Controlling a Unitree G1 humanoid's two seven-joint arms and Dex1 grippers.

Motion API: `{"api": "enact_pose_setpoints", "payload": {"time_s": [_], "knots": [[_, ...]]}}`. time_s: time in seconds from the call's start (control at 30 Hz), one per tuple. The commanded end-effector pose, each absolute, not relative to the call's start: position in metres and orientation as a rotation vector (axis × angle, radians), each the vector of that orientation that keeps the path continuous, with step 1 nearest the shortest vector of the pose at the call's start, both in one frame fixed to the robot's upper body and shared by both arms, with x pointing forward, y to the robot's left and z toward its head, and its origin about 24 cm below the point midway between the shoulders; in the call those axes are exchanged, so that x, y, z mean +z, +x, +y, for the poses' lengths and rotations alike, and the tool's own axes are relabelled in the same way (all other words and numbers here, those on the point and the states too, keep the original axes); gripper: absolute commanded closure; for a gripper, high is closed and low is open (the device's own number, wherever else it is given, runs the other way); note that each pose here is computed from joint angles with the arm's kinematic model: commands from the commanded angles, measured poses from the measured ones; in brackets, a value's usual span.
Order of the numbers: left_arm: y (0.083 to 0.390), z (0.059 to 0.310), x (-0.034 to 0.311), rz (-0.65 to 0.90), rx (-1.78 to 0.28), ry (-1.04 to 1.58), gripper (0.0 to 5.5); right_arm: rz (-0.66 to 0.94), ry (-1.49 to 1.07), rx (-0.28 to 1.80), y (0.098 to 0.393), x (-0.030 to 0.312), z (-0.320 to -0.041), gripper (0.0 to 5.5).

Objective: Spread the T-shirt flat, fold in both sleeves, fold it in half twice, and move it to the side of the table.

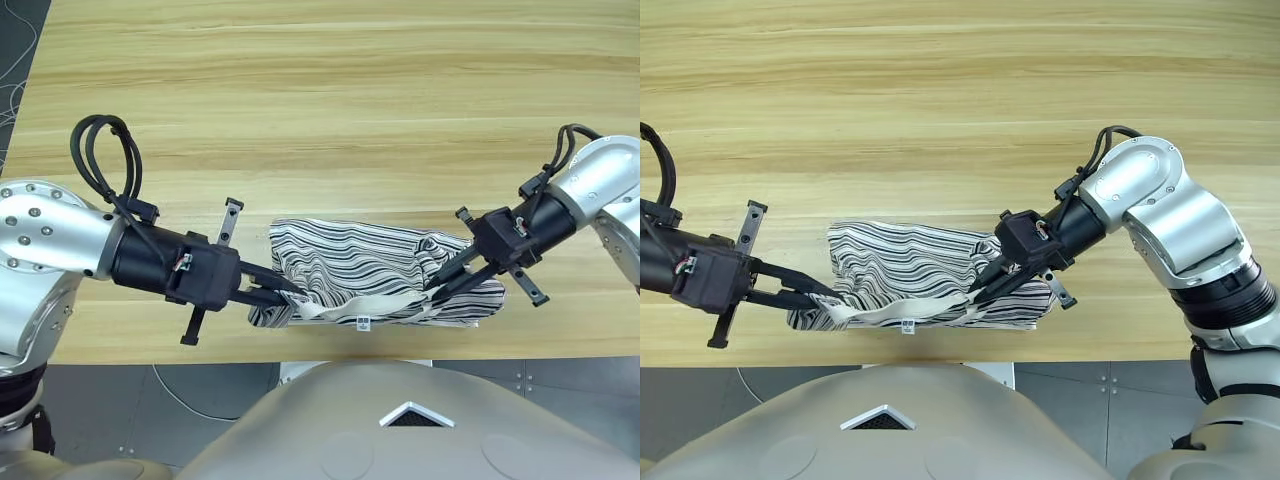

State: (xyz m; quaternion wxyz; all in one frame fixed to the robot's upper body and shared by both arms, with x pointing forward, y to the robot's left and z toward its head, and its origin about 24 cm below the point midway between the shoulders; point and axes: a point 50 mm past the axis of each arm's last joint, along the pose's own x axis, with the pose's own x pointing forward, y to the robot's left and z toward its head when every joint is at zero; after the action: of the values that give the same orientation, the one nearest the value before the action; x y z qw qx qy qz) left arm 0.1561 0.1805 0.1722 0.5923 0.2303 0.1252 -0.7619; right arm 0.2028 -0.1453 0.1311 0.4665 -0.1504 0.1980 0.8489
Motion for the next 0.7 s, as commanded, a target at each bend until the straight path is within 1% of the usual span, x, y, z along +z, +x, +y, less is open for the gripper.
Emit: {"api": "enact_pose_setpoints", "payload": {"time_s": [0.03, 0.1, 0.2, 0.23, 0.3, 0.37, 0.43, 0.47, 0.53, 0.6, 0.67, 0.7], "knots": [[0.177, 0.185, 0.169, 0.253, -1.649, 0.702, 5.38, 0.406, -0.522, 1.97, 0.224, 0.136, -0.149, 5.39], [0.206, 0.19, 0.165, 0.225, -1.483, 0.882, 5.38, 0.336, -0.654, 1.868, 0.245, 0.138, -0.149, 5.39], [0.276, 0.199, 0.166, 0.117, -1.091, 1.279, 5.38, 0.198, -0.905, 1.632, 0.289, 0.141, -0.142, 5.39], [0.292, 0.2, 0.168, 0.079, -1.01, 1.367, 5.38, 0.164, -0.996, 1.557, 0.302, 0.141, -0.14, 5.39], [0.317, 0.2, 0.173, 0.016, -0.887, 1.5, 5.38, 0.106, -1.232, 1.412, 0.325, 0.137, -0.138, 5.39], [0.335, 0.203, 0.175, -0.025, -0.801, 1.615, 5.38, 0.056, -1.362, 1.339, 0.34, 0.134, -0.133, 5.39], [0.357, 0.205, 0.178, -0.064, -0.69, 1.8, 5.38, -0.023, -1.459, 1.238, 0.357, 0.136, -0.123, 5.39], [0.365, 0.207, 0.179, -0.077, -0.658, 1.863, 5.38, -0.055, -1.492, 1.199, 0.363, 0.138, -0.12, 5.39], [0.381, 0.208, 0.17, -0.084, -0.616, 1.978, 5.38, -0.108, -1.558, 1.157, 0.372, 0.137, -0.109, 5.39], [0.387, 0.207, 0.136, -0.038, -0.661, 2.016, 5.38, -0.113, -1.568, 1.186, 0.373, 0.12, -0.089, 5.39], [0.382, 0.205, 0.098, 0.027, -0.753, 2.006, 5.38, -0.094, -1.579, 1.234, 0.37, 0.099, -0.073, 5.39], [0.373, 0.204, 0.075, 0.066, -0.818, 1.976, 5.38, -0.09, -1.575, 1.26, 0.366, 0.088, -0.065, 5.39]]}}
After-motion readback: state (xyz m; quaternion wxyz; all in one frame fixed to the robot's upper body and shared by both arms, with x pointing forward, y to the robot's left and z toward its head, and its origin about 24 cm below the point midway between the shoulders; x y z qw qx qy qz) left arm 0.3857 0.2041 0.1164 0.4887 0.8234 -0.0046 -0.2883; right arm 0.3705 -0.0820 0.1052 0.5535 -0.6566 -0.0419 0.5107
